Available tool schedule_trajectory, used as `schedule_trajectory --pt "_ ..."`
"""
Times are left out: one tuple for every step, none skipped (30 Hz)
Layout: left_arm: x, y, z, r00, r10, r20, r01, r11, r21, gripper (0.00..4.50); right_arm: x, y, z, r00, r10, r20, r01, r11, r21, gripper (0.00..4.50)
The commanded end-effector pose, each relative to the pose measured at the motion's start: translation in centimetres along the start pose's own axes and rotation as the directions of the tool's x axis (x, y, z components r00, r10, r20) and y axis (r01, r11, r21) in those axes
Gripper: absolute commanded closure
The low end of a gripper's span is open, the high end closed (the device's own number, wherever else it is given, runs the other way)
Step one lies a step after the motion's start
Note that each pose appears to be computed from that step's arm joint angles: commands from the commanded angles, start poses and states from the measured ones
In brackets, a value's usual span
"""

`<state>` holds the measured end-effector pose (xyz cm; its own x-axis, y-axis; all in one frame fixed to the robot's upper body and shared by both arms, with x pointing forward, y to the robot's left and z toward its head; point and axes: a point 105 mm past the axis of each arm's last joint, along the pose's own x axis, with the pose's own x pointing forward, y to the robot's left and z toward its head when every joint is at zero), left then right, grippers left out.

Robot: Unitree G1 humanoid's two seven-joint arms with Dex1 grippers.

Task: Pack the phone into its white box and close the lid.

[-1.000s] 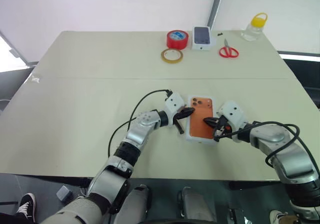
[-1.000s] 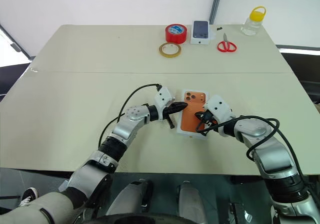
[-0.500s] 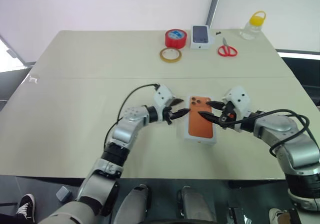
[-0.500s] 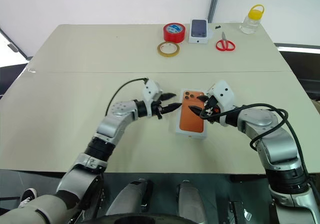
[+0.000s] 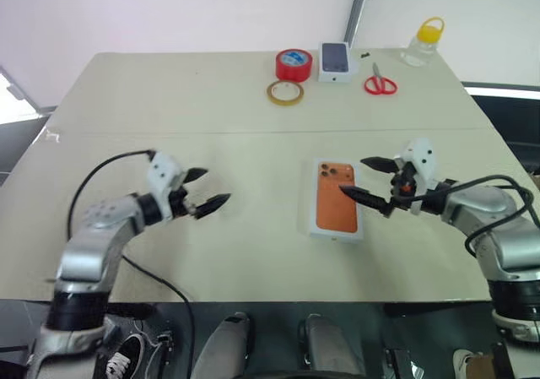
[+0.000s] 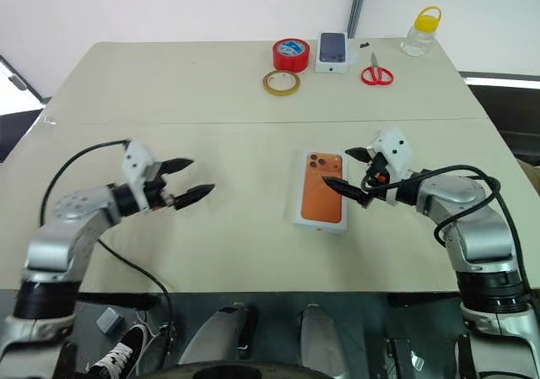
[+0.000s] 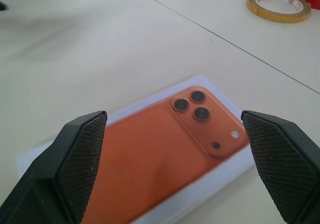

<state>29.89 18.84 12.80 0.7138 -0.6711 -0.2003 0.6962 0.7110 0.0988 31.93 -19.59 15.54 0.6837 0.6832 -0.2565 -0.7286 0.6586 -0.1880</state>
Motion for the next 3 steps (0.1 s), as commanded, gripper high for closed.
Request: schedule_trajectory --pt "-2.8 0.4 1.1 0.996 0.080 0.029 -0.081 0.996 0.034 0.03 -0.9 -1.7 0.5 0.999 -0.047 0.007 0.047 0.995 -0.091 0.01" --pt "-3.5 0.5 0.9 0.995 0.100 0.028 -0.100 0.995 0.013 0.03 -0.9 -1.9 0.4 0.999 -0.037 0.002 0.037 0.996 -0.080 0.01" --pt "-3.9 0.6 0.9 0.993 0.110 0.030 -0.110 0.994 -0.002 0.03 -1.0 -2.1 0.3 1.000 -0.027 0.000 0.027 0.997 -0.069 0.01"
